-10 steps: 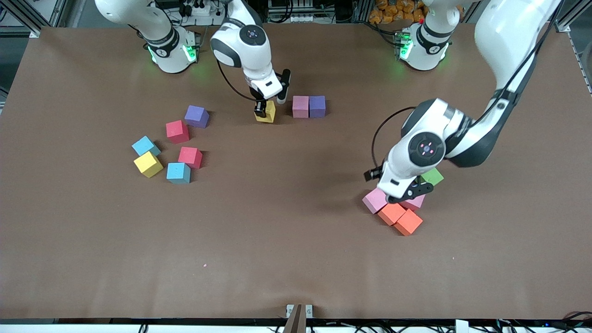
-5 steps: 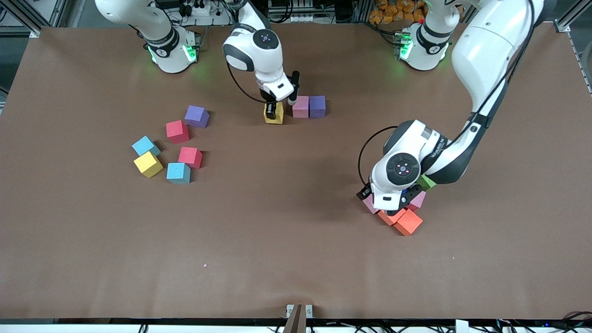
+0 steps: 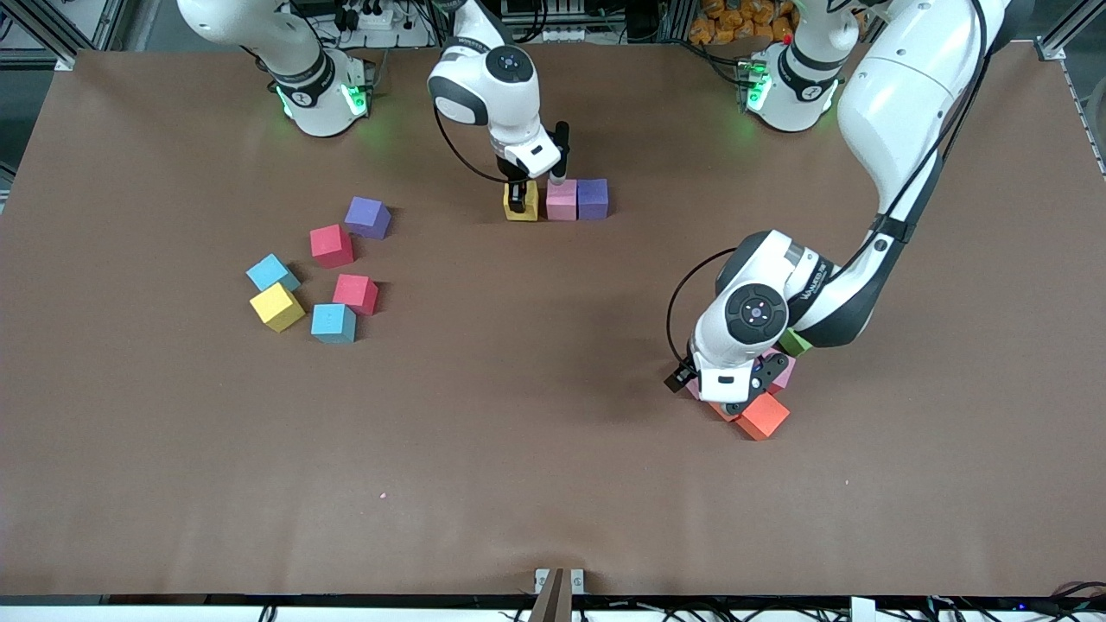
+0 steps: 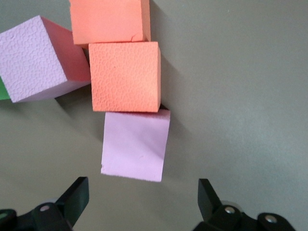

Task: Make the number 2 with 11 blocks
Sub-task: 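Place the yellow cube beside the pink cube while the left gripper reaches pink, then grasp the pink cube by the orange cubes with the left gripper and lift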

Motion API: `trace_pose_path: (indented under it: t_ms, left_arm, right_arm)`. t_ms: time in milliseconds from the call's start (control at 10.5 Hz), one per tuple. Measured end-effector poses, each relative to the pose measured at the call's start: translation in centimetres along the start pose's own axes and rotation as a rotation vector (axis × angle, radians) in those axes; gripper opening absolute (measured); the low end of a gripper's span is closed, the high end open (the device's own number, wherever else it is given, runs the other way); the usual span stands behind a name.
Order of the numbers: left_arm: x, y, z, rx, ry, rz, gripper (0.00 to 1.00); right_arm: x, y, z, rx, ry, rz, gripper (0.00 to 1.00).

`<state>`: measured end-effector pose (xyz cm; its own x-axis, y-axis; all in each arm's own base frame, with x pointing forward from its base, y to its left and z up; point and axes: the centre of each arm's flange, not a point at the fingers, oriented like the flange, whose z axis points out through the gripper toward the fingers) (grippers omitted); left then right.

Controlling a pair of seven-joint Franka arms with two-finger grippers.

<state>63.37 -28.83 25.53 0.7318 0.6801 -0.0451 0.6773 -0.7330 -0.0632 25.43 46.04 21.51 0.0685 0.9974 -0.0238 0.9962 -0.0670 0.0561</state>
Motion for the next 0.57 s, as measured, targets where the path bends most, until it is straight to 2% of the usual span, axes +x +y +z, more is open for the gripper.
trace_pose_path:
  t_ms: [382, 573]
  left_arm:
    - [0.3, -0.2, 2.2, 0.021, -0.002, 0.007, 1.0]
    - [0.4, -0.1, 3.0, 0.024, 0.007, 0.017, 1.0]
  right_arm:
    - [0.1, -0.5, 1.0, 0.011, -0.015, 0.018, 0.52]
    - [0.5, -0.2, 0.7, 0.007, -0.005, 0.021, 0.52]
